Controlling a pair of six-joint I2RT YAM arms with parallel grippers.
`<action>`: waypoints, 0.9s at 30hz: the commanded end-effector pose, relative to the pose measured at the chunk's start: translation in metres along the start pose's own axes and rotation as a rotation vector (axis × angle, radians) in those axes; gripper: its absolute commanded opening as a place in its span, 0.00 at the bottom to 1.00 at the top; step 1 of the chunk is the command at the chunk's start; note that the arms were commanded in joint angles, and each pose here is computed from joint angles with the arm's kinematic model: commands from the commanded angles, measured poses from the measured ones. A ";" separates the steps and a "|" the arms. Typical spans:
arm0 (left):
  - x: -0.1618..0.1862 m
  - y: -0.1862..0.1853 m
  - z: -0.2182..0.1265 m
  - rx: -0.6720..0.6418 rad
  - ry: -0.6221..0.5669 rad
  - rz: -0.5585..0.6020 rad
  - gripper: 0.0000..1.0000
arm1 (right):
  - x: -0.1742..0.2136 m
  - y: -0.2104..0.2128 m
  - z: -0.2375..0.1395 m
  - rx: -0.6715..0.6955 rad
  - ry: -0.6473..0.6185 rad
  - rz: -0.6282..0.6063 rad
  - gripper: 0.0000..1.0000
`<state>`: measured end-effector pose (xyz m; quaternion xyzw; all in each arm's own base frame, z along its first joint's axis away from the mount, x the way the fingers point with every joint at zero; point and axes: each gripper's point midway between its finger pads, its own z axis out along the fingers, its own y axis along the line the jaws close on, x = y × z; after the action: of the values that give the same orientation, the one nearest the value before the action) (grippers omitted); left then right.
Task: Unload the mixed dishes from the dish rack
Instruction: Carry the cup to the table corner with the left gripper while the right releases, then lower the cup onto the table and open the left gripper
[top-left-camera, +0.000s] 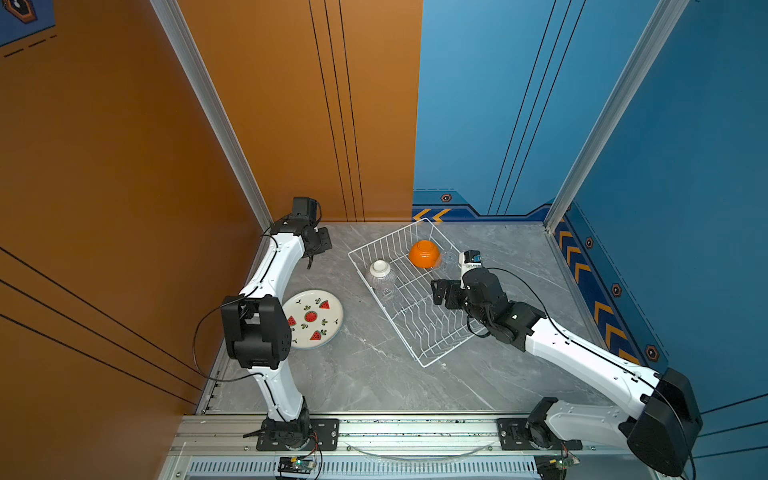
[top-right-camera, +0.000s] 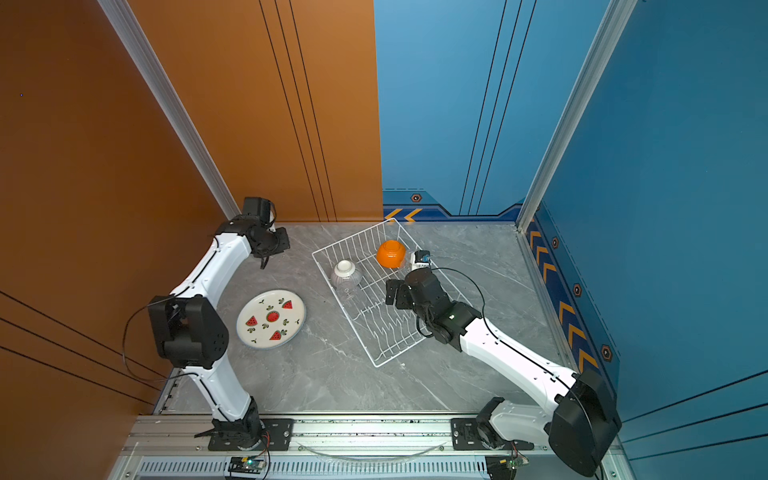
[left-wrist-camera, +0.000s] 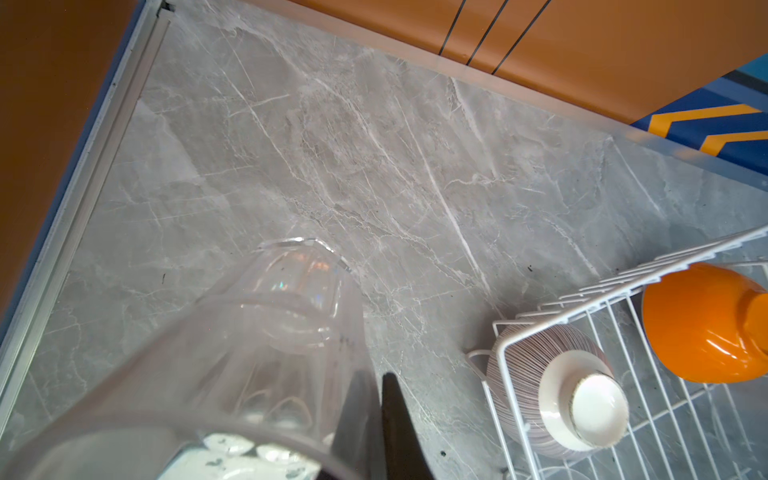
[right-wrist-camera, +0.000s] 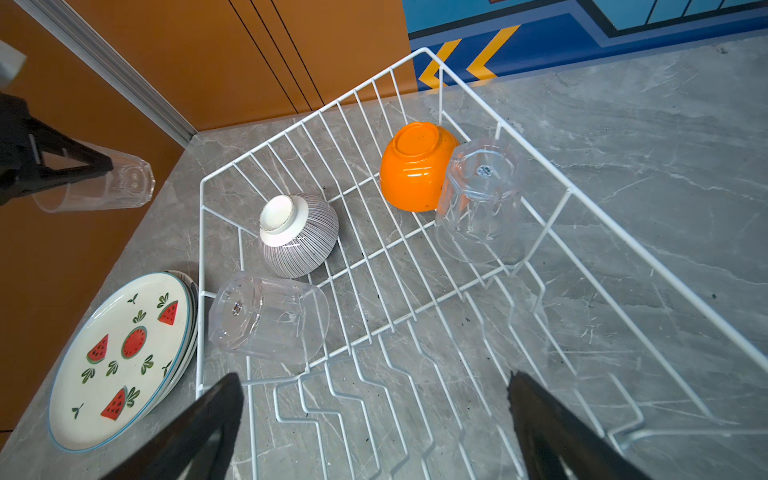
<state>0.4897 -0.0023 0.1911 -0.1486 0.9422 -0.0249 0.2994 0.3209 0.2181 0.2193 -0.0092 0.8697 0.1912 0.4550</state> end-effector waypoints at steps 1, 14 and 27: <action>0.007 0.011 0.011 -0.034 0.089 0.028 0.00 | 0.004 0.000 -0.009 -0.023 0.019 -0.030 1.00; 0.032 0.019 0.059 -0.083 0.236 0.094 0.00 | 0.007 -0.008 0.002 -0.013 0.035 -0.010 1.00; 0.048 0.015 0.084 -0.052 0.320 0.085 0.03 | 0.017 0.005 0.021 -0.061 0.084 -0.003 1.00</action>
<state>0.4967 0.0016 0.0899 -0.1129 0.9828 -0.0023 0.1461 0.3245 0.2224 0.1956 -0.0225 0.8837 0.2004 0.4224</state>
